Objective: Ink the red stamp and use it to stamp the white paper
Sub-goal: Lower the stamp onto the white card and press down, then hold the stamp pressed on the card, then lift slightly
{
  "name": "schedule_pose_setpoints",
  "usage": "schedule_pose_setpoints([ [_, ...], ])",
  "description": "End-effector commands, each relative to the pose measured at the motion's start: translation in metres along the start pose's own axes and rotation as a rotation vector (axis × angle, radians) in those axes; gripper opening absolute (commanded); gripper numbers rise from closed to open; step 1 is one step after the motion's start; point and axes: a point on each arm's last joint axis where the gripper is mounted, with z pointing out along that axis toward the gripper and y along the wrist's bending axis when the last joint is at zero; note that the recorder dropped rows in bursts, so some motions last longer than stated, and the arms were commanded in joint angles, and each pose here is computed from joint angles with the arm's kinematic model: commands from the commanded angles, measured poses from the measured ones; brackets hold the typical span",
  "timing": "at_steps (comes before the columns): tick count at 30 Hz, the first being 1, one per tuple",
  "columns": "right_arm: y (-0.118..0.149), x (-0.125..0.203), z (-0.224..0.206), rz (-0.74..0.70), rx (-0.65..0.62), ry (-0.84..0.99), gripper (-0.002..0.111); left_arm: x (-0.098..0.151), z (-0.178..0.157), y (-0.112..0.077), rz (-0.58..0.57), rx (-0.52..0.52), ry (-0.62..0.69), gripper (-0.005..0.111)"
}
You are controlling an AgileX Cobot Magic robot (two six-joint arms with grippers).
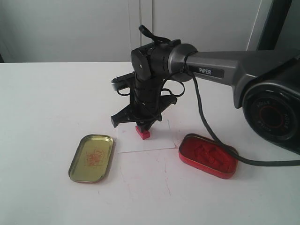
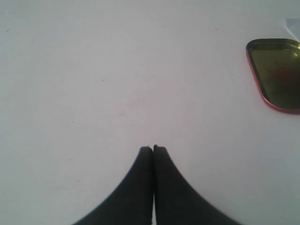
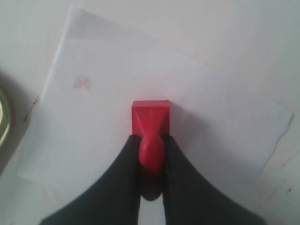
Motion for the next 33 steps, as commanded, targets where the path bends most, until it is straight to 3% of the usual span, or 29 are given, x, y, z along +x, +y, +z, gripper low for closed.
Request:
schedule_pose_setpoints([
  [1, -0.001, 0.029, 0.078, 0.002, 0.021, 0.216, 0.000, 0.004, 0.001, 0.000, -0.002, 0.001, 0.022, 0.000],
  [6, -0.004, 0.029, 0.078, -0.012, 0.055, 0.217, 0.000, 0.004, 0.001, 0.000, -0.002, 0.001, 0.022, 0.000],
  [12, 0.004, 0.028, 0.078, 0.056, -0.018, 0.200, 0.000, 0.004, 0.001, 0.000, -0.002, 0.001, 0.022, 0.000],
  [23, -0.001, 0.026, 0.076, 0.015, 0.033, 0.189, 0.000, 0.004, 0.001, 0.000, -0.002, 0.001, 0.022, 0.000],
  [33, -0.004, 0.014, 0.040, -0.008, 0.055, 0.086, 0.000, 0.004, 0.001, 0.000, -0.002, 0.001, 0.022, 0.000],
])
